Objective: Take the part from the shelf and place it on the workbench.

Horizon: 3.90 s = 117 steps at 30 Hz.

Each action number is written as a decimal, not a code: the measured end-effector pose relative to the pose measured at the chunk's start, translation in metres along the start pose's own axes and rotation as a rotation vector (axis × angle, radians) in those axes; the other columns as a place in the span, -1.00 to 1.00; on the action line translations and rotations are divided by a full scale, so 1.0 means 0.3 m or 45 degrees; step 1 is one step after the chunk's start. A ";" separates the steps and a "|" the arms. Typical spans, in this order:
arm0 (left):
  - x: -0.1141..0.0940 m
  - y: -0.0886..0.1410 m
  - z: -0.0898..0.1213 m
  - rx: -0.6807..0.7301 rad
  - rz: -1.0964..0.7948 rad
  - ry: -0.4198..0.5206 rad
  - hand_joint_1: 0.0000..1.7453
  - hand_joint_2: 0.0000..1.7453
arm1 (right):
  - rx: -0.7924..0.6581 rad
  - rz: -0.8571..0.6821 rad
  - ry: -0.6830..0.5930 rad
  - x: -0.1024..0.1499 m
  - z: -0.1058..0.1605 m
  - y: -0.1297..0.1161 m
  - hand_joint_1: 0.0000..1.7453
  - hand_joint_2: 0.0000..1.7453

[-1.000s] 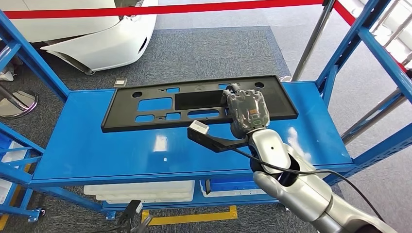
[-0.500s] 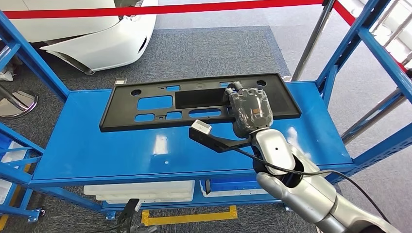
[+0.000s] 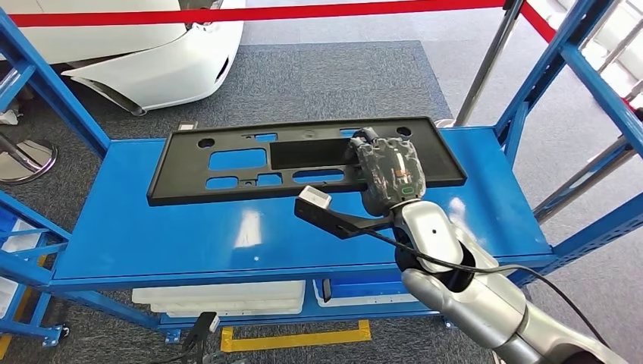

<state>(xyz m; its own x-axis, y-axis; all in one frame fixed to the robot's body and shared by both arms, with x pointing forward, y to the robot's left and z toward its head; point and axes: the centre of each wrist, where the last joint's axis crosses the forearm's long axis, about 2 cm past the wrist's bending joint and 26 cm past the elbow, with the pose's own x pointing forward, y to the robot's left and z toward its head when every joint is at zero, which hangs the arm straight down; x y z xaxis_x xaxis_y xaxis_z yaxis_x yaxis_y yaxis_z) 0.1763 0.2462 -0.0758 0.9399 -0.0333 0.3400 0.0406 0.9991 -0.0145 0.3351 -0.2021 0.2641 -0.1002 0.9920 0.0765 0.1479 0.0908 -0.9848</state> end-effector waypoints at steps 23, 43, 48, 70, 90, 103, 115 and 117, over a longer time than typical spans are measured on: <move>0.019 -0.002 0.001 -0.043 -0.030 -0.003 -1.00 1.00 | 0.065 0.003 0.050 -0.044 0.036 0.025 1.00 1.00; 0.056 -0.005 0.003 -0.067 -0.036 -0.026 -1.00 1.00 | 0.050 0.007 0.075 -0.077 0.034 0.014 1.00 1.00; 0.053 -0.005 0.002 -0.067 -0.036 -0.023 -1.00 1.00 | 0.046 0.006 0.075 -0.077 0.033 0.011 1.00 1.00; 0.077 -0.014 0.004 -0.094 -0.044 -0.028 -1.00 1.00 | 0.040 0.011 0.081 -0.084 0.031 0.012 1.00 1.00; 0.073 -0.023 0.005 -0.104 -0.054 -0.024 -1.00 1.00 | 0.048 0.051 0.124 -0.092 0.042 0.029 1.00 1.00; 0.078 -0.033 0.006 -0.111 -0.056 -0.028 -1.00 1.00 | 0.066 0.055 0.150 -0.105 0.049 0.041 1.00 1.00; 0.072 -0.036 0.006 -0.113 -0.053 -0.021 -1.00 1.00 | 0.060 0.047 0.152 -0.099 0.046 0.035 1.00 1.00; 0.073 -0.035 0.006 -0.114 -0.050 -0.021 -1.00 1.00 | 0.061 0.047 0.152 -0.098 0.046 0.035 1.00 1.00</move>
<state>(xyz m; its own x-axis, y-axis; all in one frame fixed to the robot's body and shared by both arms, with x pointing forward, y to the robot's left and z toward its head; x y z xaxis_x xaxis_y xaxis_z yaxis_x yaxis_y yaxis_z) 0.1958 0.2349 -0.0666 0.9311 -0.0715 0.3577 0.1083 0.9905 -0.0841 0.3261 -0.2314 0.2493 0.0225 0.9982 0.0555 0.1015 0.0529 -0.9934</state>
